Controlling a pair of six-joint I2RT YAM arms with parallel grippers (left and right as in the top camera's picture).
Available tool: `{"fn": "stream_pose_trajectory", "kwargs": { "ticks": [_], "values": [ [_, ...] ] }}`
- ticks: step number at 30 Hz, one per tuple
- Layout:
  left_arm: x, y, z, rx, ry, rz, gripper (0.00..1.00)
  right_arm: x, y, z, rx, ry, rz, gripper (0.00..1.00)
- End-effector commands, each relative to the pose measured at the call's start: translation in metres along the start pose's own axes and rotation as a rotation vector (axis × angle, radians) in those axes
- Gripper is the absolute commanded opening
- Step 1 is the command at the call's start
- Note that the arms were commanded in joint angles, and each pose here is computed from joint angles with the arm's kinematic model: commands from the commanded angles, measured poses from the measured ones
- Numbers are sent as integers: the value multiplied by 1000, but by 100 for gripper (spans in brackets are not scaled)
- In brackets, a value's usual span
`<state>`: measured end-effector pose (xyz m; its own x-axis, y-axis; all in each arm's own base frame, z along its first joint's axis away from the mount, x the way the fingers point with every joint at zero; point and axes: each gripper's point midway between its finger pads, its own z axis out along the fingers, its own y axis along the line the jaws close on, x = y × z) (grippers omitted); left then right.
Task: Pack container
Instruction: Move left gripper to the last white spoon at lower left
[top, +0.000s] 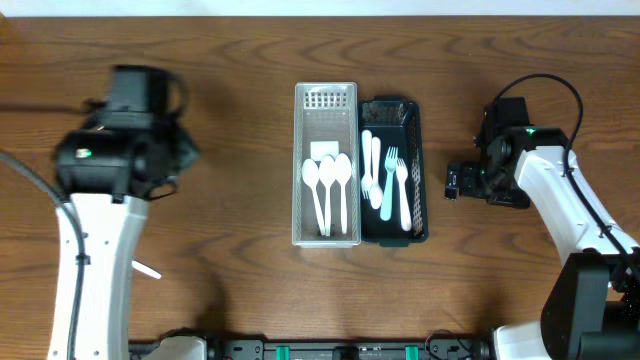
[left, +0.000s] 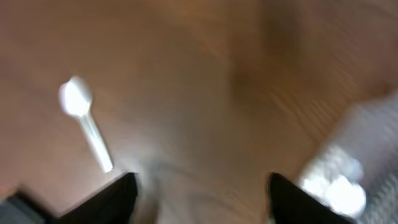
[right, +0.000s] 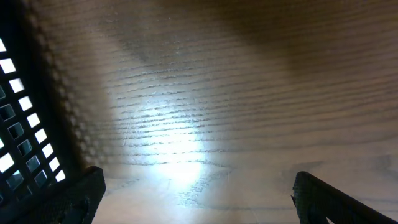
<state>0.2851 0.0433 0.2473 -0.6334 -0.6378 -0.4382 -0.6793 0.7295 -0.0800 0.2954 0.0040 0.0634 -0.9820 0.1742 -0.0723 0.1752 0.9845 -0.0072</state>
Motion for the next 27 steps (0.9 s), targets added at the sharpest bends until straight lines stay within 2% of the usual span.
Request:
{"fn": "stream_pose_trajectory", "kwargs": {
  "ticks": [1,2,6,8,13,17,27],
  "values": [
    [-4,47,26,-134,27,-273,87,1,-2,1,-1,7,13,99],
    [-4,60,37,-163,36,-329,90,1,-2,1,-1,7,13,99],
    [8,94,70,-211,103,-452,90,2,-2,1,-1,10,13,99],
    [18,112,89,-236,134,-508,94,2,-2,1,-1,10,13,99],
    [42,142,127,-268,172,-591,96,3,-2,1,0,13,13,99],
    [48,155,152,-272,173,-565,95,5,-2,1,1,20,13,99],
    [64,148,199,-231,313,-458,97,7,-3,1,4,31,12,99]
  ]
}}
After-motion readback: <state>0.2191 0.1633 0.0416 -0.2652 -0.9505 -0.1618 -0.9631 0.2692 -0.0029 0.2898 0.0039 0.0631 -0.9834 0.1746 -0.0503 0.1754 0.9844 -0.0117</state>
